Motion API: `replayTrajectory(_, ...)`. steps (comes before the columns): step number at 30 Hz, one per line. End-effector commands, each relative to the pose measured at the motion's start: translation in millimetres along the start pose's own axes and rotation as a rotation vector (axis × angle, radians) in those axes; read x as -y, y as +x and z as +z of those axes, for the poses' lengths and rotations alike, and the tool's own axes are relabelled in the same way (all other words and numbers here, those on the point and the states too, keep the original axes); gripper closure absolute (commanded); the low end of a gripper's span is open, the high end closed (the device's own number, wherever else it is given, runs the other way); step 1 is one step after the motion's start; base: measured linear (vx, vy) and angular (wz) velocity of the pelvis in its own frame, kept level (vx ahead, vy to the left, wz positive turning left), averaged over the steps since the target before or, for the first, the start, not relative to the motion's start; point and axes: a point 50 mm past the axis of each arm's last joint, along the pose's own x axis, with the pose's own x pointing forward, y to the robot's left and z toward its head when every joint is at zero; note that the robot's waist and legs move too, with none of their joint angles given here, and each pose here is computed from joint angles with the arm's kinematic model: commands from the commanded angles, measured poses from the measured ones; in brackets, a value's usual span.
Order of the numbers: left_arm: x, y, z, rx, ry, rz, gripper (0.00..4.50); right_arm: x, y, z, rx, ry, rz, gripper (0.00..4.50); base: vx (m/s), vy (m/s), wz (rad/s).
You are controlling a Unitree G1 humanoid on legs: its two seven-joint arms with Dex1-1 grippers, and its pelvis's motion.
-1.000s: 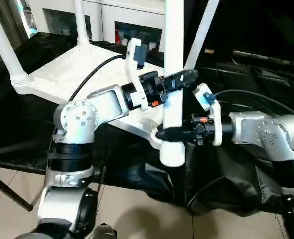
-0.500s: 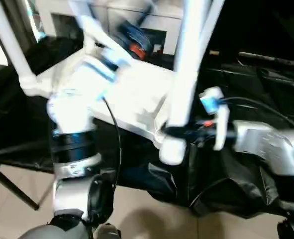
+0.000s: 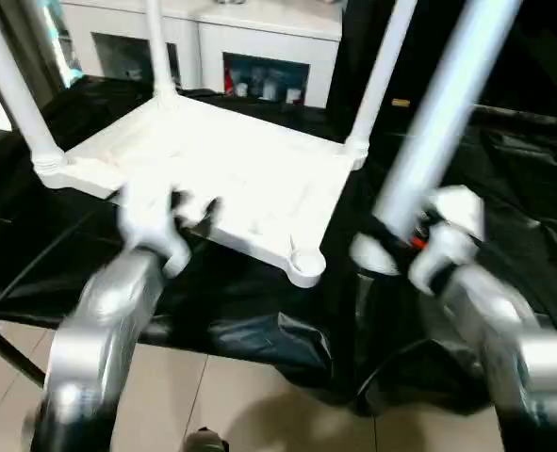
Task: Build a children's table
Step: Pick table leg
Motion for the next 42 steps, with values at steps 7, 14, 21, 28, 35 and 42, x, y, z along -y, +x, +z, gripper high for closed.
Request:
replayTrajectory(7, 13.7, -32, -25.8, 0.007, 0.146, 0.055, 1.46, 8.7, -36.2, -8.2, 0.035, -0.066, -0.102, 2.60, 0.000, 0.000, 0.00)
replayTrajectory(14, 16.9, -30, -22.4, 0.047, 0.110, 0.070, 1.46, 14.3, -42.8, -27.0, 0.012, -0.010, -0.245, 2.60, 0.000, 0.000, 0.00)
replayTrajectory(21, 14.1, -26, -13.9, 0.092, 0.145, 0.067, 1.46, 5.4, -36.4, -24.2, 0.066, 0.073, -0.136, 2.60, -0.026, -0.036, 0.01)
replayTrajectory(28, 21.5, -11, -13.2, 0.108, 0.165, 0.012, 1.46, -9.3, -33.8, -24.4, 0.077, 0.052, -0.034, 2.60, 0.007, -0.006, -0.04)
replayTrajectory(35, 17.8, -9, -14.6, 0.089, 0.152, 0.008, 1.46, -18.4, -31.7, -29.3, 0.047, 0.024, 0.055, 2.60, 0.116, -0.024, -0.13)
replayTrajectory(42, 16.5, -18, -24.0, 0.052, 0.130, 0.037, 1.46, -25.7, -26.0, -28.1, 0.024, -0.032, 0.162, 2.60, 0.136, -0.051, 0.18)
